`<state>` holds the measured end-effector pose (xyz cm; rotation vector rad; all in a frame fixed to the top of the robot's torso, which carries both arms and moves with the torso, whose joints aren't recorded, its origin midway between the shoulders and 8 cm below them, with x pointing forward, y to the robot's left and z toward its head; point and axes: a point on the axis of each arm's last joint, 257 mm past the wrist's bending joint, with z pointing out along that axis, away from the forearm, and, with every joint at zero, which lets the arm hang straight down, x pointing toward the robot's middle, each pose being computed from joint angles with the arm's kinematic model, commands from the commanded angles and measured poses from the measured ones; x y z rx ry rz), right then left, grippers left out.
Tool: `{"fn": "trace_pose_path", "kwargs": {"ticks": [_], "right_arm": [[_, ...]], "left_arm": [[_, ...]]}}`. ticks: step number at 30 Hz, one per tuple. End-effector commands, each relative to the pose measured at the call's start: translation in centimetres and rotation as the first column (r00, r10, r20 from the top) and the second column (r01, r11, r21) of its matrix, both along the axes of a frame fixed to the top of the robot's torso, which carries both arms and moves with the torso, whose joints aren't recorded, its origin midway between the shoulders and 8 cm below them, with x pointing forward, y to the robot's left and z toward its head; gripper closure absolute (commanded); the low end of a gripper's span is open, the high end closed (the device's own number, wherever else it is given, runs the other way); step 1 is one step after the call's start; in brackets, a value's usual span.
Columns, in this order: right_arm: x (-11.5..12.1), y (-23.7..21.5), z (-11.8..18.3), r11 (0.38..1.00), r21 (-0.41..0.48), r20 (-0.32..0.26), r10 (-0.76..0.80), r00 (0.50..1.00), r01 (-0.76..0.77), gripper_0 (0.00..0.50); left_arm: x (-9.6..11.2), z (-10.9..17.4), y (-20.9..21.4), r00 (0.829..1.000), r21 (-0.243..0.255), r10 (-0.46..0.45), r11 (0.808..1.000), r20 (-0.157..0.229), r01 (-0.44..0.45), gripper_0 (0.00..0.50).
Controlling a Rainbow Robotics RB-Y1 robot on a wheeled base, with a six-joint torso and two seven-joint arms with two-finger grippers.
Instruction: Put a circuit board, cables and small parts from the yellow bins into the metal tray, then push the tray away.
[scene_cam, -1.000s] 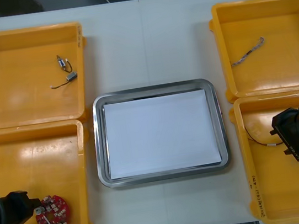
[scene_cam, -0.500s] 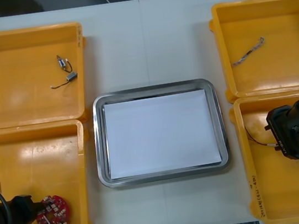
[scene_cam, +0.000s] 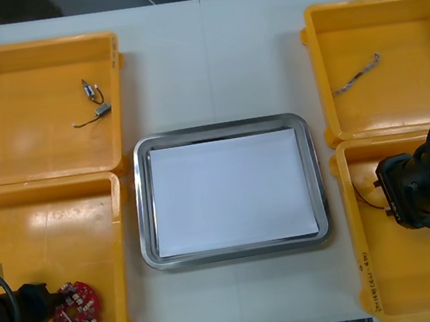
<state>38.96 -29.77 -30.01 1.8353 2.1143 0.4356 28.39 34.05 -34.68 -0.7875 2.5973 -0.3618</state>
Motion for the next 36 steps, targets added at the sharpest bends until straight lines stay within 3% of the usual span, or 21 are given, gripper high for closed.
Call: {"fn": "trace_pose_path", "kwargs": {"ticks": [1, 14, 16, 17, 18, 36], "right_arm": [[-0.4, 0.8, -1.1, 1.000, -0.007, -0.003, 0.016, 1.000, -0.016, 0.000], [-1.8, 0.6, -3.0, 1.000, -0.014, -0.042, 0.009, 0.999, -0.010, 0.000], [-2.0, 0.6, -3.2, 1.000, -0.014, -0.042, 0.008, 0.999, -0.008, 0.000], [-1.9, 0.7, -3.3, 1.000, -0.013, -0.038, 0.010, 0.999, -0.010, 0.000], [-2.0, 0.7, -3.4, 1.000, -0.012, -0.037, 0.009, 0.999, -0.010, 0.000], [-2.1, 1.7, -3.8, 1.000, -0.008, -0.038, 0.016, 0.999, -0.016, 0.000]], "left_arm": [[0.8, 0.1, -1.1, 0.998, -0.046, 0.055, 0.997, 0.009, -0.055, 0.000], [1.2, 0.2, -1.4, 0.998, -0.050, 0.060, 0.997, 0.015, -0.059, 0.000], [1.4, 0.3, -1.6, 0.998, -0.053, 0.057, 0.997, 0.019, -0.056, 0.217], [1.4, 0.2, -1.8, 0.998, -0.054, 0.055, 0.997, 0.019, -0.054, 0.451], [1.5, 0.3, -1.9, 0.998, -0.055, 0.053, 0.997, 0.021, -0.052, 0.498], [2.2, 0.9, -1.7, 0.998, -0.053, 0.059, 0.997, 0.036, -0.057, 0.500]]}}
